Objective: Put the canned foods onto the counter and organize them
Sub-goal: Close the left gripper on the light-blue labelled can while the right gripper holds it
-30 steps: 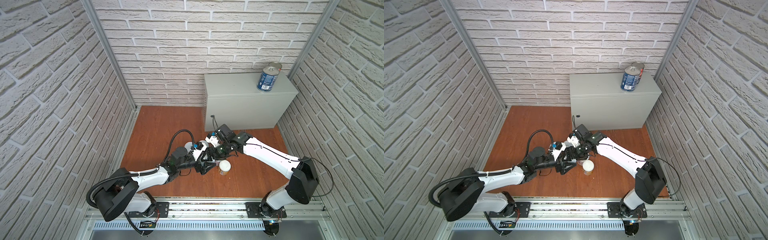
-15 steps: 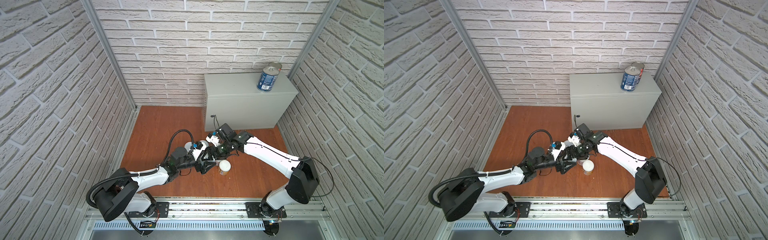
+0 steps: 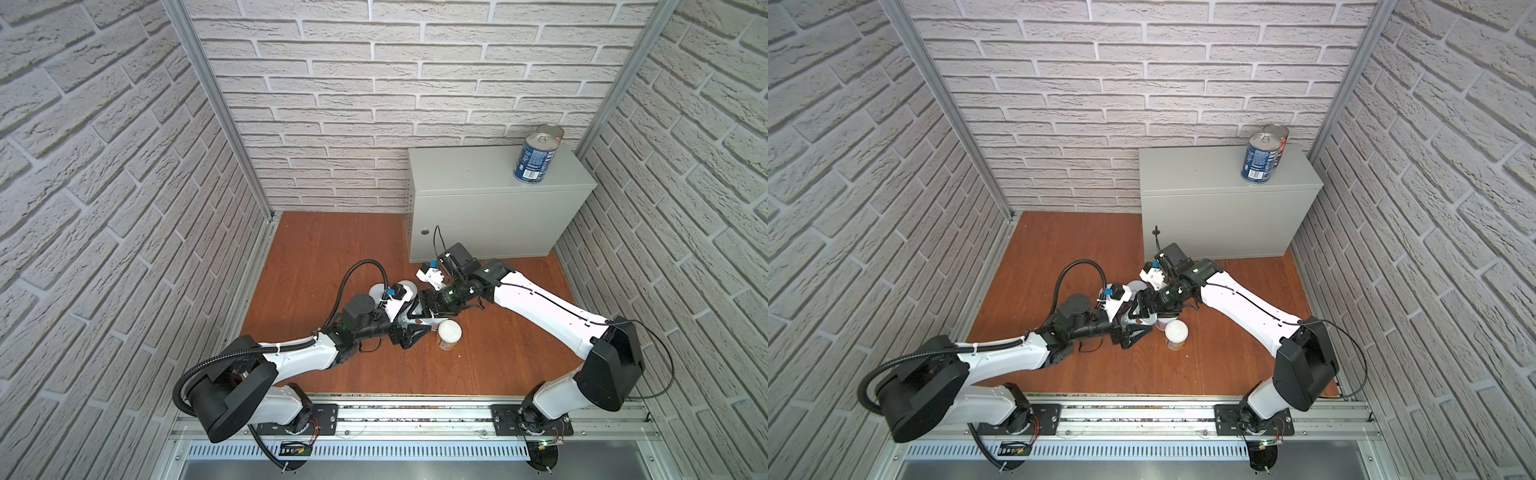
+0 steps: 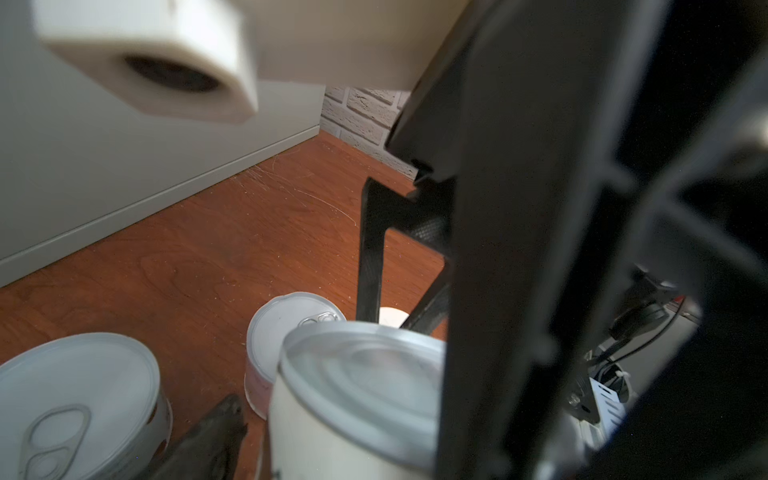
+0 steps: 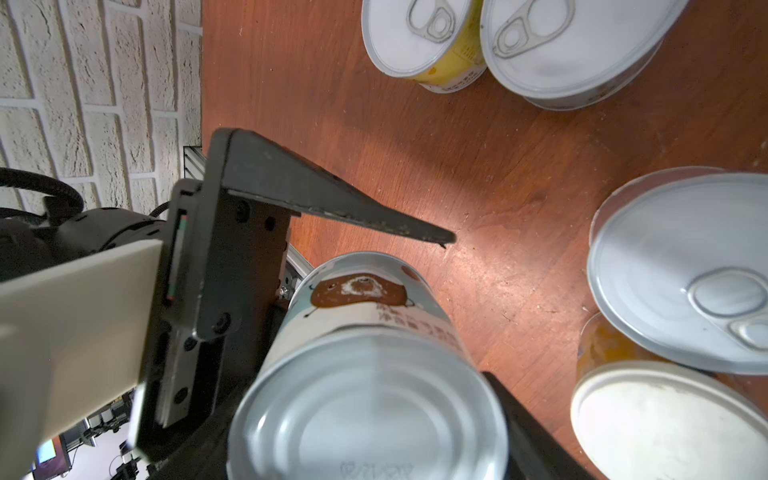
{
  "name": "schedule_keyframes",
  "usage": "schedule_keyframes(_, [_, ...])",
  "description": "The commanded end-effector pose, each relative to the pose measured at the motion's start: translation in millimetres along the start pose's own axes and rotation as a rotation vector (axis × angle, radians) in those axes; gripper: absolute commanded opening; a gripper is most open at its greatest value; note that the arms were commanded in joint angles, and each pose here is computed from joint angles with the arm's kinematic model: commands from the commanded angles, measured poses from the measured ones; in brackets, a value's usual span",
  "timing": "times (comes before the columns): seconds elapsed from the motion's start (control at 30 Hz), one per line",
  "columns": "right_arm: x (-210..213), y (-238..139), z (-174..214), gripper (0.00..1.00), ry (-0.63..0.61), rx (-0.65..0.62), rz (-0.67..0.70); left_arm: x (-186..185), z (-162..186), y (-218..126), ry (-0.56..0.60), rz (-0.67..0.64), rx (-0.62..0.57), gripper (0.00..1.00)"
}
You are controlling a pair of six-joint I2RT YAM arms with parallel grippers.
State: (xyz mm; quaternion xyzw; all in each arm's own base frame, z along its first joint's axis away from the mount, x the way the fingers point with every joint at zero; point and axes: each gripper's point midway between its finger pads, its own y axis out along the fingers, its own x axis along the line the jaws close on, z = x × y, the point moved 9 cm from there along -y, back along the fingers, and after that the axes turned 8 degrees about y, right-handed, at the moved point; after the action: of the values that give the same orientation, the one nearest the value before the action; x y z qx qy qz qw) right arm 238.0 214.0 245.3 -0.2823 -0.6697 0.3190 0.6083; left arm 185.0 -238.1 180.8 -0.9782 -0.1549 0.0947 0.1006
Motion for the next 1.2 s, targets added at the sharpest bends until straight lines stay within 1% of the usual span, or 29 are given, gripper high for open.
schedule_keyframes(0.0, [19.2,-23.7,0.5,0.40,-0.077,-0.049,-0.089,2.9,-2.4,-3.4,0.033,-0.040,-0.017,0.98])
schedule_keyframes(0.47, [14.7,-17.1,-2.2,0.40,-0.061,-0.031,-0.076,2.3,-3.7,-3.9,0.053,-0.039,-0.025,0.98])
schedule_keyframes(0.63, [12.4,-13.5,-3.9,0.40,-0.060,-0.016,-0.052,2.2,-2.7,-4.5,0.062,-0.041,-0.021,0.95])
schedule_keyframes(0.83, [14.8,-14.6,-4.6,0.40,-0.068,-0.008,-0.065,4.3,0.5,-1.6,0.058,-0.047,-0.014,0.95])
schedule_keyframes(0.93, [15.2,-14.7,-4.5,0.40,-0.072,-0.007,-0.066,4.5,2.1,0.1,0.056,-0.040,-0.010,0.89])
schedule_keyframes(1.07, [14.0,-12.0,-5.4,0.40,-0.067,-0.001,-0.068,4.7,3.0,2.5,0.051,-0.032,-0.009,0.85])
schedule_keyframes(1.17, [14.3,-10.8,-6.3,0.40,-0.066,0.004,-0.071,4.8,3.7,4.3,0.046,-0.021,-0.008,0.78])
